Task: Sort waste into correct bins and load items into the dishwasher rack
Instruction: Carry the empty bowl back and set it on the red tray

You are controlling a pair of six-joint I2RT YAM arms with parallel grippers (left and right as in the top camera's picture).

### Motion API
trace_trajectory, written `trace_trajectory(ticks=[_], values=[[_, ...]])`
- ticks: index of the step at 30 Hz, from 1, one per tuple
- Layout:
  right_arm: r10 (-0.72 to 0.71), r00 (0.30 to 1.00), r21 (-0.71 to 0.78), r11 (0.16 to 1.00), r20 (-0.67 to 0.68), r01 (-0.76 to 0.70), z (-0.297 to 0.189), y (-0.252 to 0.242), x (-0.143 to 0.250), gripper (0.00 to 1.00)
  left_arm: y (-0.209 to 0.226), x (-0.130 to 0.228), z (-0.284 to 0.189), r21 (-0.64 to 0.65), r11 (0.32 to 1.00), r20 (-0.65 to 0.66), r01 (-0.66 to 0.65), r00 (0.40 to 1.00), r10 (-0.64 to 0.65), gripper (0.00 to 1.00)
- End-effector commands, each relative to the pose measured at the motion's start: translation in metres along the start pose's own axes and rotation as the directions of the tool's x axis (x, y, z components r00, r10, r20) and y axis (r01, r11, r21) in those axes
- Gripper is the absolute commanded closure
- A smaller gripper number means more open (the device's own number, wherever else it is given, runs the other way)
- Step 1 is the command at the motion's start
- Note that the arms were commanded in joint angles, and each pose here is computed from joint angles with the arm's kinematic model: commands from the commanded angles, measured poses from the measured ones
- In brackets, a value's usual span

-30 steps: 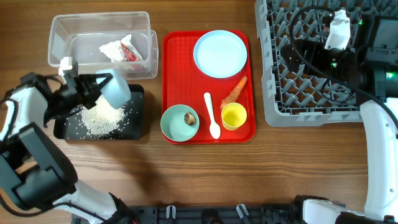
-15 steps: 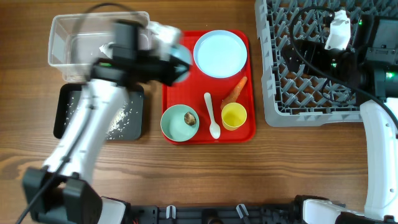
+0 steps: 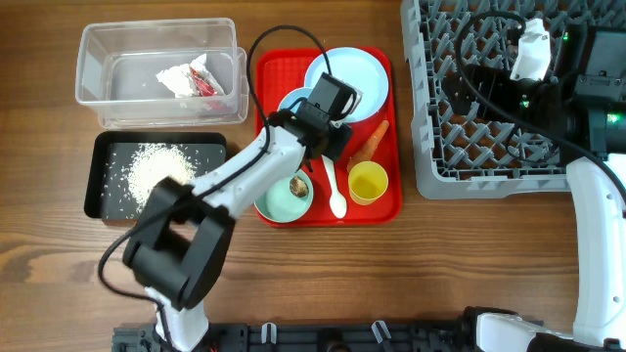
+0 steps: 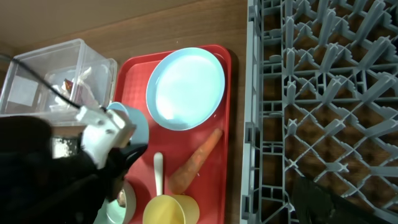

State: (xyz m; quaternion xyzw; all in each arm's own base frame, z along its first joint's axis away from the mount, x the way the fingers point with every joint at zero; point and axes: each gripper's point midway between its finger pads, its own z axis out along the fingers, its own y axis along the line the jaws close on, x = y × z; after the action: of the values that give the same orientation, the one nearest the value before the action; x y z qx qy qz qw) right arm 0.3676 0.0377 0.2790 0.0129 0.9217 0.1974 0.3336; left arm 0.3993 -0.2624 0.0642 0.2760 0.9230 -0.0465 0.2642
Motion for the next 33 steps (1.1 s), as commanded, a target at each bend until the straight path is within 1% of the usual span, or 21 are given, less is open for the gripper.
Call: trace_trajectory(ticks=[1, 9, 18, 21, 25, 31, 33], values=[[0.007, 1.0, 0.007, 1.0, 0.015, -0.008, -0.003, -0.001, -0.006, 0.0, 0.025, -0.002, 0.008, -0.069, 0.996, 0.011, 0.054, 0.999, -0.053, 0.96], [0.007, 1.0, 0.008, 1.0, 0.016, -0.007, -0.003, -0.001, -0.007, 0.0, 0.052, 0.004, 0.015, -0.098, 0.987, -0.002, 0.126, 0.992, -0.127, 0.96], [0.008, 1.0, 0.008, 1.0, 0.014, -0.008, -0.003, -0.001, -0.006, 0.0, 0.053, 0.005, 0.015, -0.096, 0.987, -0.003, 0.129, 0.992, -0.13, 0.96], [0.008, 1.0, 0.008, 1.0, 0.013, -0.009, -0.003, -0.001, -0.006, 0.0, 0.053, 0.007, 0.015, -0.096, 0.987, -0.012, 0.128, 0.992, -0.129, 0.92], [0.01, 1.0, 0.009, 1.0, 0.008, -0.01, -0.003, -0.001, -0.005, 0.0, 0.053, 0.013, 0.015, -0.099, 0.987, -0.036, 0.125, 0.991, -0.129, 0.82], [0.01, 1.0, 0.012, 1.0, 0.005, -0.011, -0.003, -0.002, -0.004, 0.0, 0.052, 0.018, 0.015, -0.1, 0.987, -0.057, 0.122, 0.99, -0.128, 0.81], [0.01, 1.0, 0.027, 1.0, 0.007, -0.01, -0.003, -0.004, -0.004, 0.0, 0.053, 0.014, 0.014, -0.099, 0.987, -0.04, 0.124, 0.991, -0.129, 0.75]])
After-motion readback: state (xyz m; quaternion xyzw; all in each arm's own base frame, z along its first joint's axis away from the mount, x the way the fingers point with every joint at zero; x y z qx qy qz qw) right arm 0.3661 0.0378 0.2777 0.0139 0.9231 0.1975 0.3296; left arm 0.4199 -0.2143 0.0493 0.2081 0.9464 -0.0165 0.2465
